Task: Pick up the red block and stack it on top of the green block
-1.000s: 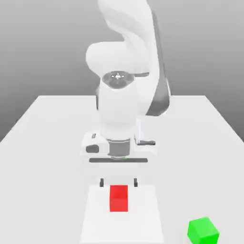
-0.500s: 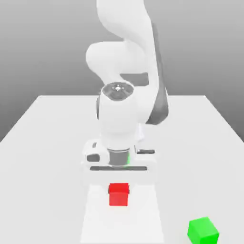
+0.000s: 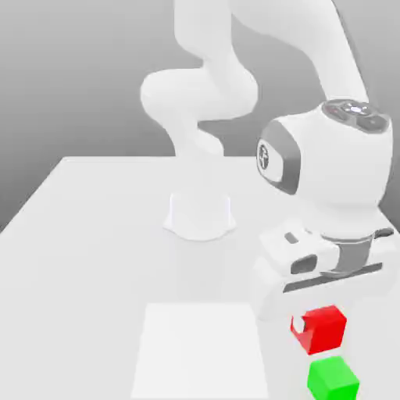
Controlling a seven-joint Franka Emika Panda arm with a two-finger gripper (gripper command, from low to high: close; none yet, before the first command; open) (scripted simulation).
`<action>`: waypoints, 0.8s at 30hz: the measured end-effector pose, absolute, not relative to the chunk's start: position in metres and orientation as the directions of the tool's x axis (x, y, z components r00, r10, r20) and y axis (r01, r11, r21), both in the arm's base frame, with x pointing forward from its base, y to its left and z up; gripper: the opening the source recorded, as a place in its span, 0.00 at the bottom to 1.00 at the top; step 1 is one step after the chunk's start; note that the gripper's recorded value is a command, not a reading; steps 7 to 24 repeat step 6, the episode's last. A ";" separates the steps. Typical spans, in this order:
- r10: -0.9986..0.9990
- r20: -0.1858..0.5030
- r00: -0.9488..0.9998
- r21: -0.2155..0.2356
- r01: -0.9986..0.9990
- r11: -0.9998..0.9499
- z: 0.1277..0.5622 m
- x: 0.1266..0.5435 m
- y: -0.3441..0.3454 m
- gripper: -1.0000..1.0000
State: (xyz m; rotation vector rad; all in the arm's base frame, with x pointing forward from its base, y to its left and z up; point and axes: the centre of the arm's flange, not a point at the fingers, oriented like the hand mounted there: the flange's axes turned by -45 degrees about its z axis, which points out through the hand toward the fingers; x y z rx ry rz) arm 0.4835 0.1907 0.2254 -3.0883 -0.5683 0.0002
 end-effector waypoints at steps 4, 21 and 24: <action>0.361 0.000 0.932 -0.001 0.361 -0.932 0.188 0.484 0.194 1.00; 0.361 0.000 0.932 -0.001 0.361 -0.932 0.188 0.484 0.194 1.00; 0.361 0.000 0.932 -0.001 0.361 -0.932 0.188 0.484 0.194 1.00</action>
